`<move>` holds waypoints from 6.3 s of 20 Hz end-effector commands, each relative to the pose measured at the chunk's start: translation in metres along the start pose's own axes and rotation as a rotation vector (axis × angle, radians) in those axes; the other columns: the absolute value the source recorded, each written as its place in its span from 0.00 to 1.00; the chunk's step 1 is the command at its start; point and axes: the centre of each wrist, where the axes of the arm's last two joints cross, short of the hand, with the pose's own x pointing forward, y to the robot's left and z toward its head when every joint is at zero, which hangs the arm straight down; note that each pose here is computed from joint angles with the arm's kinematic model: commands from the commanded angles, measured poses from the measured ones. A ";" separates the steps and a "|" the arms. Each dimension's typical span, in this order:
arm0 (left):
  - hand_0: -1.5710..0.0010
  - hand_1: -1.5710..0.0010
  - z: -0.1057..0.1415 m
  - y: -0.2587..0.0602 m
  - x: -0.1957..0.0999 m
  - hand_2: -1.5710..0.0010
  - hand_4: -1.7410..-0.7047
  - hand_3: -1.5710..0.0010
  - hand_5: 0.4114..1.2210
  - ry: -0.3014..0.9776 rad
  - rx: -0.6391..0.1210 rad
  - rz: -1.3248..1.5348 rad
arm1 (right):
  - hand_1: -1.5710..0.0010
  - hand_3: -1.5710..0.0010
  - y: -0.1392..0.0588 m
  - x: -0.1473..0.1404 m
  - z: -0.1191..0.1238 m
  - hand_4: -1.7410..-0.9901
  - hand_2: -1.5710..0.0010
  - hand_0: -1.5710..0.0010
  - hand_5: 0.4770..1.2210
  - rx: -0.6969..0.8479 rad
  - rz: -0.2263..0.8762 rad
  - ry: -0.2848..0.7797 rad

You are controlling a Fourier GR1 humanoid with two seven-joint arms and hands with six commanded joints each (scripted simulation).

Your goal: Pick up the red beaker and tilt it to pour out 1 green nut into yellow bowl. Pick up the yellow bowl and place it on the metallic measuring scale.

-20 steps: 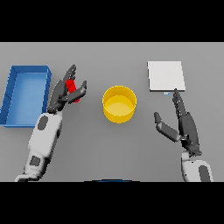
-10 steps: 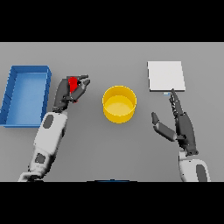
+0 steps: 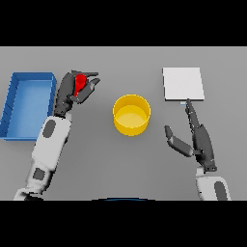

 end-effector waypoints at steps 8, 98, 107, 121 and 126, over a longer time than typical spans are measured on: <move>0.01 0.01 -0.004 -0.002 0.035 0.01 0.01 0.01 0.87 -0.031 -0.223 -0.367 | 1.00 1.00 0.000 0.008 0.000 0.66 1.00 1.00 0.31 -0.012 0.033 0.009; 0.00 0.00 -0.001 0.180 0.024 0.00 0.00 0.12 0.91 0.702 0.441 -0.329 | 1.00 1.00 0.005 -0.001 -0.008 0.75 1.00 1.00 0.28 0.026 -0.001 -0.052; 0.36 0.44 0.033 0.179 0.037 0.47 0.78 0.55 0.35 0.688 0.099 -0.358 | 1.00 1.00 0.005 0.001 -0.008 0.77 1.00 1.00 0.26 0.025 0.009 -0.041; 0.97 0.98 0.028 0.177 0.025 0.98 0.99 0.98 0.32 0.601 0.110 -0.449 | 1.00 1.00 0.008 0.010 -0.013 0.79 1.00 1.00 0.29 0.065 0.110 -0.043; 0.99 0.99 0.025 0.177 0.032 0.99 0.99 0.99 0.33 0.578 0.124 -0.443 | 1.00 1.00 -0.001 0.026 -0.038 0.73 1.00 1.00 0.32 0.318 0.381 -0.098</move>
